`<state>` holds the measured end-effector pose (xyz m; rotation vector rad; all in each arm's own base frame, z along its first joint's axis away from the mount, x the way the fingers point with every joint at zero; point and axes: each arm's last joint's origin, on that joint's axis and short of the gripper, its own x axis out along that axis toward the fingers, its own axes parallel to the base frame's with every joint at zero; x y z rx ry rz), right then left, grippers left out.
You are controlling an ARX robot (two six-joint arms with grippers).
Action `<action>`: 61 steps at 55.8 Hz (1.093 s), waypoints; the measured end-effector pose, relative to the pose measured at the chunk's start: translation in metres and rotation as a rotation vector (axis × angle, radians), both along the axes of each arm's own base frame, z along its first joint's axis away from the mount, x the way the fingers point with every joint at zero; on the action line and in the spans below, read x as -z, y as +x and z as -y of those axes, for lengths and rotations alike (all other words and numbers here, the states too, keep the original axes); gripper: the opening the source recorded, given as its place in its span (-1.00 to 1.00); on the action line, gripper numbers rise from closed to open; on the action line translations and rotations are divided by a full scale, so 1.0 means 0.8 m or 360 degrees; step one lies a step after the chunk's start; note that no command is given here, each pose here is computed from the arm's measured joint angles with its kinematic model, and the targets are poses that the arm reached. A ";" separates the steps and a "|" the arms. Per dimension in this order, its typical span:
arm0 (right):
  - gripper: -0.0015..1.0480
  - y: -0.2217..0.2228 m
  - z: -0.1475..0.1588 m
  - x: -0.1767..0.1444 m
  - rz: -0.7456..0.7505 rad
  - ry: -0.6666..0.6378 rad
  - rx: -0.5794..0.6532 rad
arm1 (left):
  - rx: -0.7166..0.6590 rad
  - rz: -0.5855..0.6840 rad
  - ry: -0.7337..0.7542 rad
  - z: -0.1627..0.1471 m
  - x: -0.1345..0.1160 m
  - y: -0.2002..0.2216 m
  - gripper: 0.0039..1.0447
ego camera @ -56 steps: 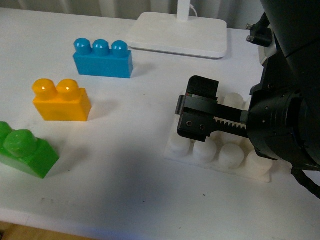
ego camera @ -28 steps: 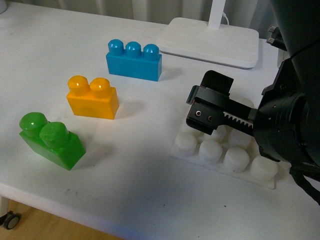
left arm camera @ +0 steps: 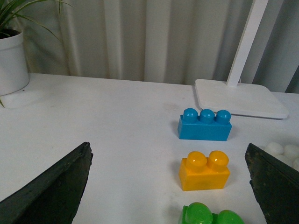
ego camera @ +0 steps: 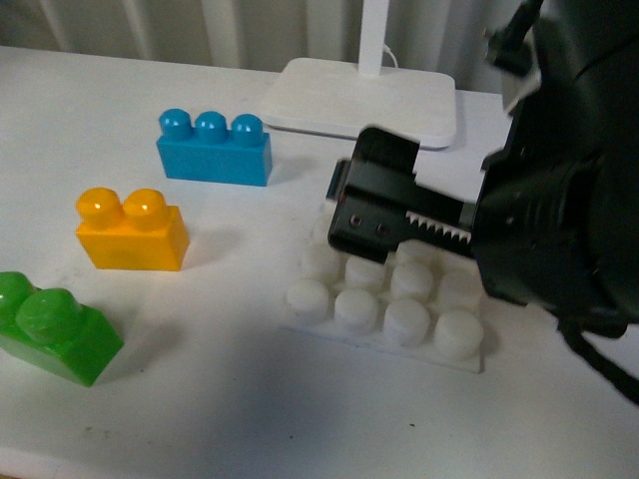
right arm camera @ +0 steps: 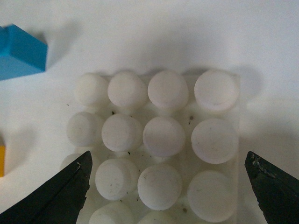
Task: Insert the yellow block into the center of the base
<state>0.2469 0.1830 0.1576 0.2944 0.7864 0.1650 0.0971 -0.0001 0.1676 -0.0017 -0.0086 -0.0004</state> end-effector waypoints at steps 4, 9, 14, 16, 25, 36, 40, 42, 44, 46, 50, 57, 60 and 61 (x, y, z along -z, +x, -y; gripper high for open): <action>0.83 -0.003 0.013 -0.022 0.0118 0.0017 -0.0041 | 0.0001 0.0000 0.0000 0.000 0.000 0.000 0.88; 0.83 -0.009 0.028 -0.046 0.0258 0.0031 -0.0073 | 0.0000 0.0000 0.0000 0.000 0.000 0.000 0.88; 0.83 -0.019 0.048 -0.066 0.0387 0.0041 -0.0121 | 0.0001 0.0000 0.0000 0.000 0.000 0.000 0.88; 0.83 -0.024 0.056 -0.071 0.0433 0.0035 -0.0120 | 0.0001 0.0000 0.0000 0.000 0.000 0.000 0.88; 0.83 -0.047 0.106 -0.093 0.0639 -0.0022 -0.0067 | 0.0001 0.0000 0.0000 0.000 0.000 0.000 0.88; 0.83 -0.086 0.173 -0.105 0.0832 0.0015 0.0059 | 0.0001 0.0000 0.0000 0.000 0.000 0.000 0.88; 0.83 -0.102 0.192 -0.105 0.0906 0.0011 0.0120 | 0.0001 0.0000 0.0000 0.000 0.000 0.000 0.88; 0.83 -0.110 0.200 -0.104 0.0942 -0.0008 0.0148 | 0.0001 0.0000 0.0000 0.000 0.000 0.000 0.88; 0.83 -0.121 0.210 -0.101 0.0990 -0.0044 0.0187 | 0.0001 0.0000 0.0000 0.000 0.000 0.000 0.88; 0.83 -0.129 0.217 -0.096 0.0999 -0.0053 0.0201 | 0.0001 0.0000 0.0000 0.000 0.000 0.000 0.88; 0.83 -0.144 0.228 -0.084 0.0998 -0.0068 0.0237 | 0.0001 0.0000 0.0000 0.000 0.000 0.000 0.88; 0.83 -0.159 0.239 -0.073 0.1038 -0.0135 0.0342 | 0.0001 0.0000 0.0000 0.000 0.000 0.000 0.88; 0.83 -0.160 0.239 -0.074 0.1051 -0.0141 0.0340 | 0.0001 0.0000 0.0000 0.000 0.000 0.000 0.88; 0.83 -0.160 0.239 -0.074 0.1052 -0.0141 0.0338 | 0.0001 0.0000 0.0000 0.000 0.000 0.000 0.88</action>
